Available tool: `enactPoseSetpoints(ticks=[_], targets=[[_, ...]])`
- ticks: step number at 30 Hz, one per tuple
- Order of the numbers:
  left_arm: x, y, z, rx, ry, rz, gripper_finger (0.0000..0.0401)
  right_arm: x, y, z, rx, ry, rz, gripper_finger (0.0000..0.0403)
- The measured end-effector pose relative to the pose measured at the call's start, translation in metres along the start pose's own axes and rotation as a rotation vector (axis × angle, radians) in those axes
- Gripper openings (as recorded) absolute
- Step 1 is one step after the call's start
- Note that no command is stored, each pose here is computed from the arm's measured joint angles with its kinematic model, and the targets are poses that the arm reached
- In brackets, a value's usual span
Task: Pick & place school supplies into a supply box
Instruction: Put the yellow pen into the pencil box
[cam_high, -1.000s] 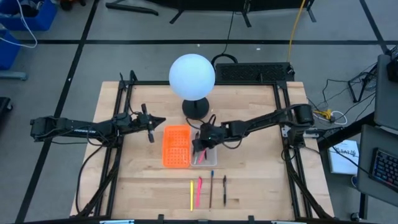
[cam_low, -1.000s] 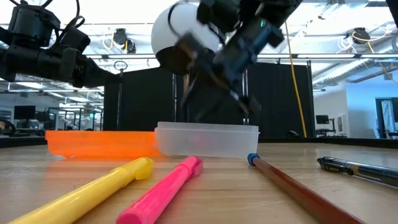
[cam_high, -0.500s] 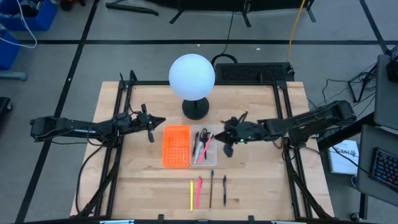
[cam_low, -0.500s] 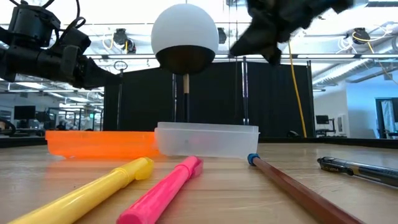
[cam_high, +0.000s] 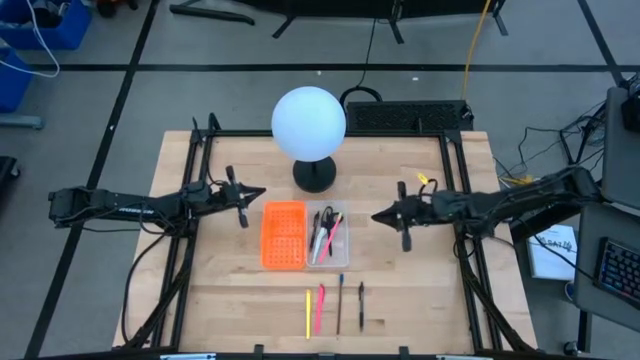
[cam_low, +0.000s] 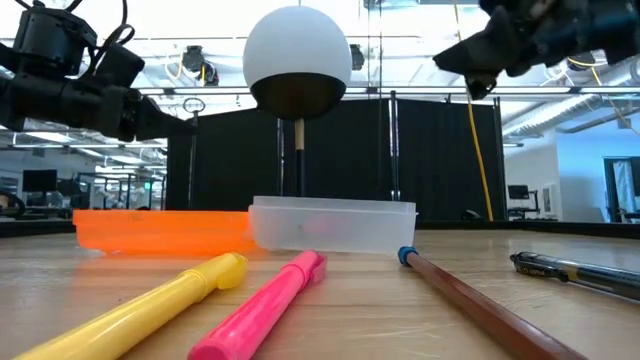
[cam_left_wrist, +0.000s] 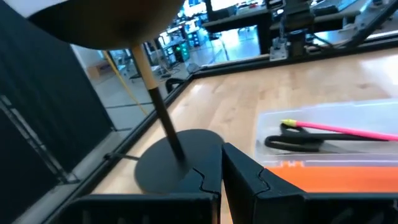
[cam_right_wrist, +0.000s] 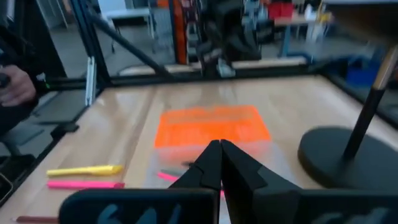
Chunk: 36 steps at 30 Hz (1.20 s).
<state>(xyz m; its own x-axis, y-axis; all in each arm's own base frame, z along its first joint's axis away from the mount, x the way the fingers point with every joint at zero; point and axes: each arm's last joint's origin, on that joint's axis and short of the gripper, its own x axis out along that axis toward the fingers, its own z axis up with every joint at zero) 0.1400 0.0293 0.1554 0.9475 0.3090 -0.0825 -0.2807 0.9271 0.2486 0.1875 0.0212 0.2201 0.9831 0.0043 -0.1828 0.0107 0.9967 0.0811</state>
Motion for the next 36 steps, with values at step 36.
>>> enactPoseSetpoints(ticks=[36], targets=[[0.007, -0.005, 0.011, -0.307, 0.151, -0.08, 0.0021, -0.027, -0.006, -0.059, -0.142, -0.252, 0.126, 0.0]])
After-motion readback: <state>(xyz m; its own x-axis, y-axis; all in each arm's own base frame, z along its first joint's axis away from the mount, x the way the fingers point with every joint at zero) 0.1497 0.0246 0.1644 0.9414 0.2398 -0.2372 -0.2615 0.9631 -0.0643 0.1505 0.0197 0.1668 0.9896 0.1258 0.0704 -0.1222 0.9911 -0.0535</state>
